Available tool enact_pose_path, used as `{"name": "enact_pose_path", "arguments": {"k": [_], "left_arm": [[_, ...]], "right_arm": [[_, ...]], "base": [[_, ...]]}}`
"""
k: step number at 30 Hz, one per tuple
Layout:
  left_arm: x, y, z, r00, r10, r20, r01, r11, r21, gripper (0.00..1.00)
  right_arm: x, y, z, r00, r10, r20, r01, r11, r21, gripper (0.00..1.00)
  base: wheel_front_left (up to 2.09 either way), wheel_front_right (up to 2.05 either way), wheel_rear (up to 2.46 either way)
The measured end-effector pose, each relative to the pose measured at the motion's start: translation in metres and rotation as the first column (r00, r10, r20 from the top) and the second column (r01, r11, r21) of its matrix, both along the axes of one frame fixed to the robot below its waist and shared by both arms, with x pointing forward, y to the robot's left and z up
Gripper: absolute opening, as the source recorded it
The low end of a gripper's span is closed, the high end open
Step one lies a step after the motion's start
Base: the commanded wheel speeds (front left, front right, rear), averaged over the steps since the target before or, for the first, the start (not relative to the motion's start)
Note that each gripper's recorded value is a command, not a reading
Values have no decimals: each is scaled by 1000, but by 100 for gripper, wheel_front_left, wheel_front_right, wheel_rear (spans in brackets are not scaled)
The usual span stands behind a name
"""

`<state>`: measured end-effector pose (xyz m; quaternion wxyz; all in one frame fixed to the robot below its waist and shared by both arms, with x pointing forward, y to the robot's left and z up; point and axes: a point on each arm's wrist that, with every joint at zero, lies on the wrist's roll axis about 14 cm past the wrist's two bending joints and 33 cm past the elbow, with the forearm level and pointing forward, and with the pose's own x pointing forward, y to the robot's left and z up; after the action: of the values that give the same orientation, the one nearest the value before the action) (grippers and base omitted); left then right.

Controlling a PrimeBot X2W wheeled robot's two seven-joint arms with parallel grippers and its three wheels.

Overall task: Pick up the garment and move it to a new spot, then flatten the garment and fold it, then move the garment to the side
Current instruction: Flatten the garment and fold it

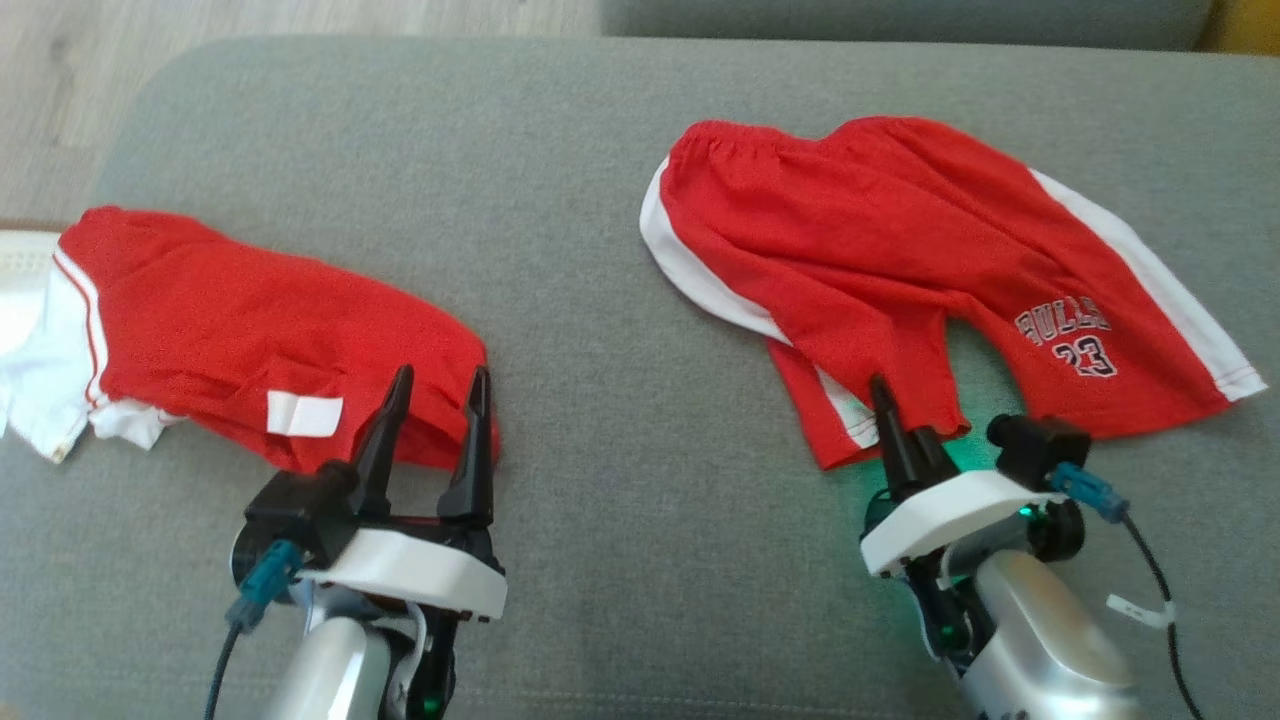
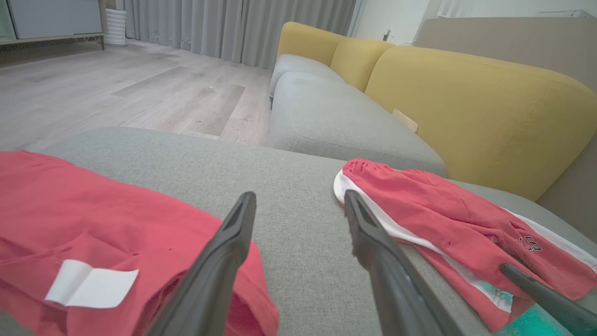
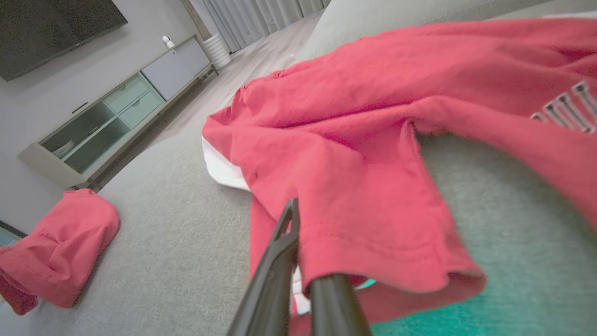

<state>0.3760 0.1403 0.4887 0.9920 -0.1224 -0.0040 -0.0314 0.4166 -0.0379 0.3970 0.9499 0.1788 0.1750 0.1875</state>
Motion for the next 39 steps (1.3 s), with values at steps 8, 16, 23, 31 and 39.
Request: {"name": "enact_pose_path", "arguments": {"k": [8, 16, 23, 31, 39], "left_arm": [[-2, -10, 15, 999, -28, 43, 29, 999, -16, 100], [-11, -27, 22, 996, -69, 62, 71, 997, -40, 100], [-15, -40, 26, 992, -107, 74, 110, 993, -40, 100], [-14, -43, 24, 991, -114, 67, 117, 992, -42, 100], [-13, -43, 21, 992, -115, 58, 117, 992, -43, 100]], "right_arm": [[-2, -37, 20, 994, -81, 75, 84, 996, -44, 0], [-26, -98, 28, 989, -141, 41, 145, 982, -123, 0], [-53, -148, 24, 982, -182, -41, 168, 959, -226, 0], [-39, -203, 56, 966, -248, 72, 257, 891, -376, 0], [-39, -194, 46, 964, -258, 61, 261, 879, -399, 100]], "base": [[0, 0, 0], [0, 0, 0], [0, 0, 0], [0, 0, 0], [0, 0, 0]]}}
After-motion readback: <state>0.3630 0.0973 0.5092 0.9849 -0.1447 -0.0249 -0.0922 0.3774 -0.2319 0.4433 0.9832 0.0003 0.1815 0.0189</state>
